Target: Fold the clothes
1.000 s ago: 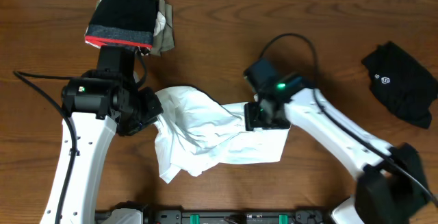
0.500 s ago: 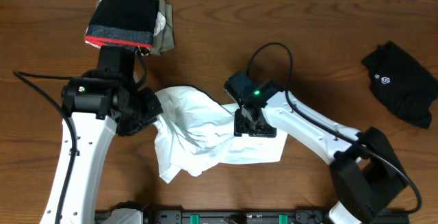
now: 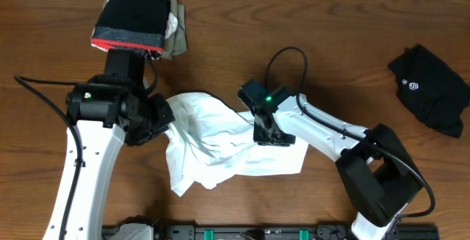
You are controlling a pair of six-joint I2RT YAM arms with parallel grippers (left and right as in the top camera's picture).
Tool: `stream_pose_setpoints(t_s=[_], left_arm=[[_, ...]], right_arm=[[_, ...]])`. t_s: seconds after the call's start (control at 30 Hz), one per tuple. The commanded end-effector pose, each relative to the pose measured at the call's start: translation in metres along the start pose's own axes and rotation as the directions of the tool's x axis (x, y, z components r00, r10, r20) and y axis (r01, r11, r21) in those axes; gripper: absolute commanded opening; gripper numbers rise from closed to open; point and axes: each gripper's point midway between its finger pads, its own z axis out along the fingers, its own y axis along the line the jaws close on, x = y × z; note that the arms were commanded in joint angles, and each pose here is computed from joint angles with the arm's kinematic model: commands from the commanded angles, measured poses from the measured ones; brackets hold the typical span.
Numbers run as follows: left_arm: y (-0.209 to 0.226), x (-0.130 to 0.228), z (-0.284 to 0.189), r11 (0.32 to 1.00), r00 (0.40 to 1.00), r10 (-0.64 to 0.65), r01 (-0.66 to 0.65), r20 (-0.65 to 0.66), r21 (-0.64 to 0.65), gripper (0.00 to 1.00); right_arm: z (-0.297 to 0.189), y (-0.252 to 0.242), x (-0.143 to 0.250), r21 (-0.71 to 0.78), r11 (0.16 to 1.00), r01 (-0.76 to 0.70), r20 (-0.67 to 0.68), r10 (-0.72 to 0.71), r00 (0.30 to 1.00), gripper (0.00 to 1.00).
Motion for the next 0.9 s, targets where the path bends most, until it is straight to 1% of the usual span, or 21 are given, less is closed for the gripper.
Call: stream_pose_setpoints(t_s=[0.0,0.1,0.23,0.4,0.5,0.6,0.77,0.83,0.87], left_arm=[[0.003,-0.002,-0.002,1.0,1.0,0.015,-0.015,0.009,-0.011,0.08],[0.003,-0.002,-0.002,1.0,1.0,0.02,-0.02,0.007,-0.013,0.08],[0.003,-0.002,-0.002,1.0,1.0,0.022,-0.022,0.007,-0.012,0.08],[0.003,-0.002,-0.002,1.0,1.0,0.022,-0.022,0.007,-0.012,0.08],[0.004,-0.002,-0.002,1.0,1.0,0.022,-0.022,0.011,-0.019,0.08],[0.01,-0.006,-0.002,0.998,0.999,0.023,-0.021,0.033,-0.056,0.08],[0.012,-0.008,-0.002,0.998,0.999,0.016,-0.014,0.037,-0.057,0.08],[0.015,-0.01,-0.003,0.998,0.999,-0.002,0.004,0.041,-0.058,0.08],[0.016,-0.011,-0.003,0.998,0.999,-0.008,0.011,0.043,-0.059,0.08]], right_arm=[[0.001,0.0,-0.001,0.015,1.0,-0.003,0.018,0.003,1.0,0.2],[0.001,-0.003,-0.003,0.028,1.0,-0.004,0.029,0.003,1.0,0.01],[-0.009,-0.015,-0.009,0.078,0.997,-0.011,0.061,0.006,0.998,0.01],[-0.054,-0.048,-0.028,0.122,0.989,-0.079,0.133,0.063,0.989,0.01],[-0.083,-0.082,-0.043,0.126,0.977,-0.172,0.188,0.146,0.971,0.01],[-0.104,-0.128,-0.054,0.119,0.955,-0.274,0.219,0.244,0.945,0.01],[-0.117,-0.195,-0.056,0.138,0.905,-0.402,0.203,0.371,0.906,0.01],[-0.116,-0.229,-0.051,0.163,0.86,-0.484,0.176,0.457,0.872,0.02],[-0.116,-0.237,-0.048,0.171,0.846,-0.505,0.165,0.481,0.861,0.02]])
